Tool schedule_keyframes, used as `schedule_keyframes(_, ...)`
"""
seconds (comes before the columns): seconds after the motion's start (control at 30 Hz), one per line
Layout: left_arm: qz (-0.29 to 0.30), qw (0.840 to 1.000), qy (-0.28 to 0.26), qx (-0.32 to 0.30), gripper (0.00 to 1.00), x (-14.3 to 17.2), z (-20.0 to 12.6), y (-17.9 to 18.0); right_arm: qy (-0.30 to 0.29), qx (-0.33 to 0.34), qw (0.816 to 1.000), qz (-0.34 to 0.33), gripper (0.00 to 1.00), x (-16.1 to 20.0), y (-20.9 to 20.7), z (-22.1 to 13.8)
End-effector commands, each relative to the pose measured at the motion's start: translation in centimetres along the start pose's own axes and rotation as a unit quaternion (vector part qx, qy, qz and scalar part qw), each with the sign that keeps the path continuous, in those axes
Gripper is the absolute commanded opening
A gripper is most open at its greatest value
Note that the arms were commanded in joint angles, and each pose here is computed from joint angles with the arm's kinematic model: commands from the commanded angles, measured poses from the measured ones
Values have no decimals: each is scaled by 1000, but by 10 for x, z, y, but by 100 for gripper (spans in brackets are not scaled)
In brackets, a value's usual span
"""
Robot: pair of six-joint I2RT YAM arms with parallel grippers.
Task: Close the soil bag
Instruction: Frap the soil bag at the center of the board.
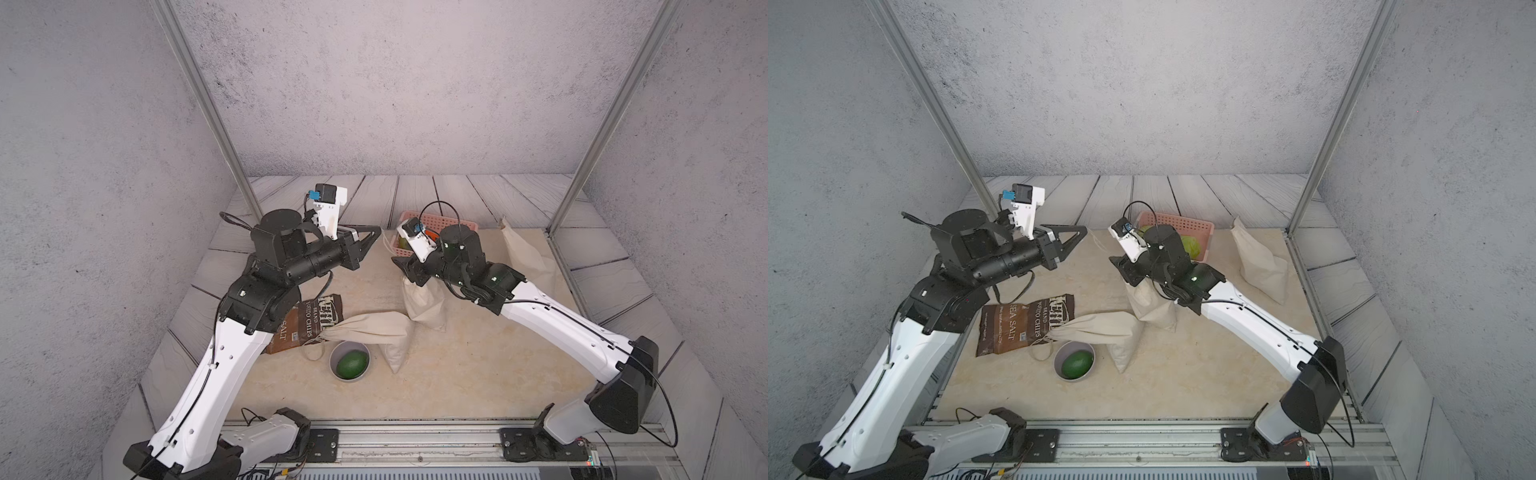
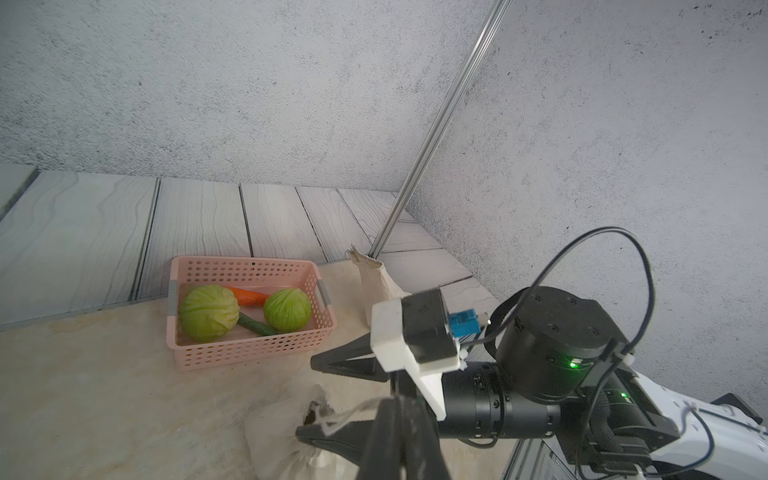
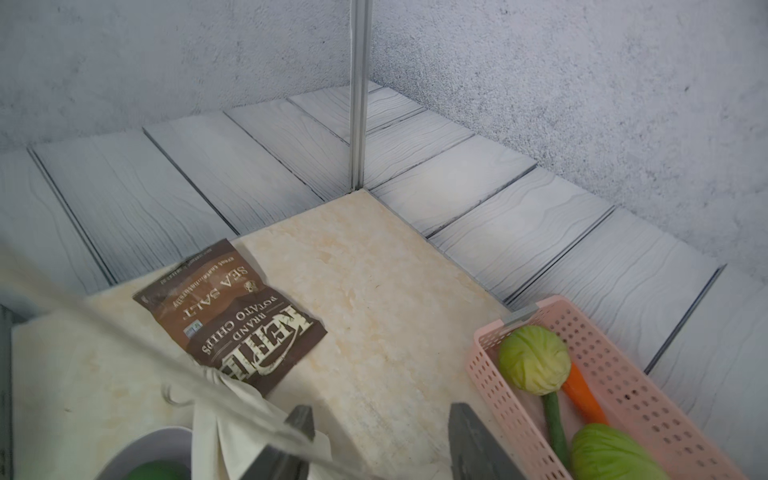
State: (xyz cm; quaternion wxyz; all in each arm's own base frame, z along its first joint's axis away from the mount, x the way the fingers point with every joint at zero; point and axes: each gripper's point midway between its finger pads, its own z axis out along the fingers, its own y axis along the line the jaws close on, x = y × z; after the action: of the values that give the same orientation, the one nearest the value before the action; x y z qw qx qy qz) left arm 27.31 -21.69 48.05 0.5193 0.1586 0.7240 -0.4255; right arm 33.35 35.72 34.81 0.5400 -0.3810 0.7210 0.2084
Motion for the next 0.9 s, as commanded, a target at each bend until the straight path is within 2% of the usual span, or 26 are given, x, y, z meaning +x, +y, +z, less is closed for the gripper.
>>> schedule_keyframes(0.0, 22, 998, -50, 25, 0, -29, -19, -22, -4, 22, 1000, 13, 45, -5, -5, 3)
schedule_keyframes(0.1, 30, 997, -61, 22, 0, -35, -25, -25, 34, 43, 998, 10, 33, 20, -11, 13)
schedule_keyframes(0.17, 37, 997, -68, 17, 0, -40, -32, -28, 71, 84, 994, 6, 25, 45, -23, 16)
schedule_keyframes(0.27, 50, 995, -86, -10, 0, -47, -46, -27, 137, 165, 977, -12, 10, 85, -51, 10)
schedule_keyframes(0.33, 62, 992, -99, -38, 0, -54, -58, -24, 184, 205, 961, -34, 7, 113, -68, 3)
schedule_keyframes(0.43, 77, 989, -108, -70, 0, -62, -73, -22, 240, 239, 940, -34, 7, 153, -92, -16)
schedule_keyframes(0.5, 84, 986, -116, -86, 0, -68, -83, -22, 256, 252, 933, -18, 10, 172, -106, -34)
schedule_keyframes(0.67, 89, 980, -141, -112, 0, -85, -102, -22, 270, 257, 928, 9, 23, 188, -124, -53)
schedule_keyframes(0.8, 88, 975, -157, -128, 0, -97, -110, -20, 299, 261, 917, 29, 27, 215, -135, -52)
schedule_keyframes(0.87, 85, 974, -160, -133, 0, -99, -111, -17, 307, 264, 914, 30, 27, 215, -140, -55)
